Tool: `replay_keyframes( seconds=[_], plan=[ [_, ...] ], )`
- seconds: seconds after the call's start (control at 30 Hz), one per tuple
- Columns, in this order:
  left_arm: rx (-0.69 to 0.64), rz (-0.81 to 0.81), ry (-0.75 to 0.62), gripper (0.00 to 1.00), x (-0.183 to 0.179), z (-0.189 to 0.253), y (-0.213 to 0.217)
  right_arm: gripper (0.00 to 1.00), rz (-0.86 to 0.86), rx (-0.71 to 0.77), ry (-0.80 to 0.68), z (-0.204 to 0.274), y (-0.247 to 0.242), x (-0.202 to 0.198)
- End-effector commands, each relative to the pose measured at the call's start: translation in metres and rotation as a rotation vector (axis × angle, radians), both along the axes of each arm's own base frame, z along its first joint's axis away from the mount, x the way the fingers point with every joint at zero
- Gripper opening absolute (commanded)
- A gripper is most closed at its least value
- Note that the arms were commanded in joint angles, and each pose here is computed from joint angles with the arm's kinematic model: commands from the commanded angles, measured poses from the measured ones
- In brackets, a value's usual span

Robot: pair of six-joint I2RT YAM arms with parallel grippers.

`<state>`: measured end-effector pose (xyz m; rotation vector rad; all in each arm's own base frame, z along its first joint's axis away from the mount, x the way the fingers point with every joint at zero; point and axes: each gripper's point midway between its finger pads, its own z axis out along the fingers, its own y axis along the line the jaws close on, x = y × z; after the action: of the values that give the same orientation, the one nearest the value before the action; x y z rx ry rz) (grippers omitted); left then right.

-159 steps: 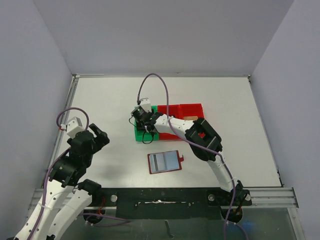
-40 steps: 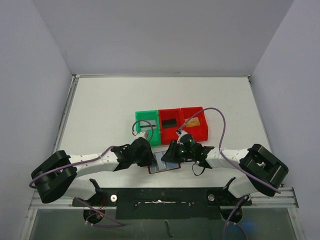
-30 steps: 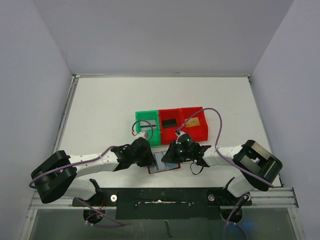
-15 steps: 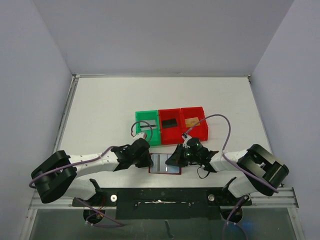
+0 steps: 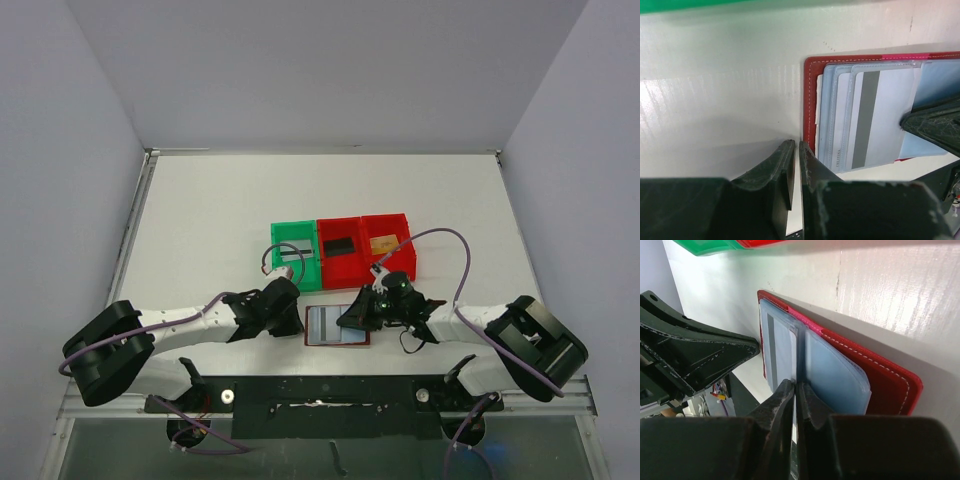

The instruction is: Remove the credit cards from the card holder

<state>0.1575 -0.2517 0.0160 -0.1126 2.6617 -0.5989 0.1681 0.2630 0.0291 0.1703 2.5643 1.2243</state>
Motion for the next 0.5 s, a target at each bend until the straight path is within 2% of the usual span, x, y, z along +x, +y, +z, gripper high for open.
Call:
replay_keyframes(
  seconds=[0.0,0.17,0.37,0.47],
  plan=[
    [0.002,-0.008,-0.03,0.09,0.005,0.006,-0.003,0.06,0.055,0.053,-0.028,0.013,0.004,0.0],
    [-0.056,-0.016,-0.057,0.1,0.007,0.021,-0.011,0.04,0.096,0.046,-0.034,0.01,0.007,-0.004],
    [-0.176,-0.031,-0.153,0.23,0.015,0.063,-0.029,0.04,0.151,0.003,-0.022,0.0,0.024,-0.01],
    [-0.194,-0.07,-0.185,0.27,0.015,0.075,-0.037,0.04,0.159,0.006,-0.025,-0.001,0.031,-0.009]
  ],
)
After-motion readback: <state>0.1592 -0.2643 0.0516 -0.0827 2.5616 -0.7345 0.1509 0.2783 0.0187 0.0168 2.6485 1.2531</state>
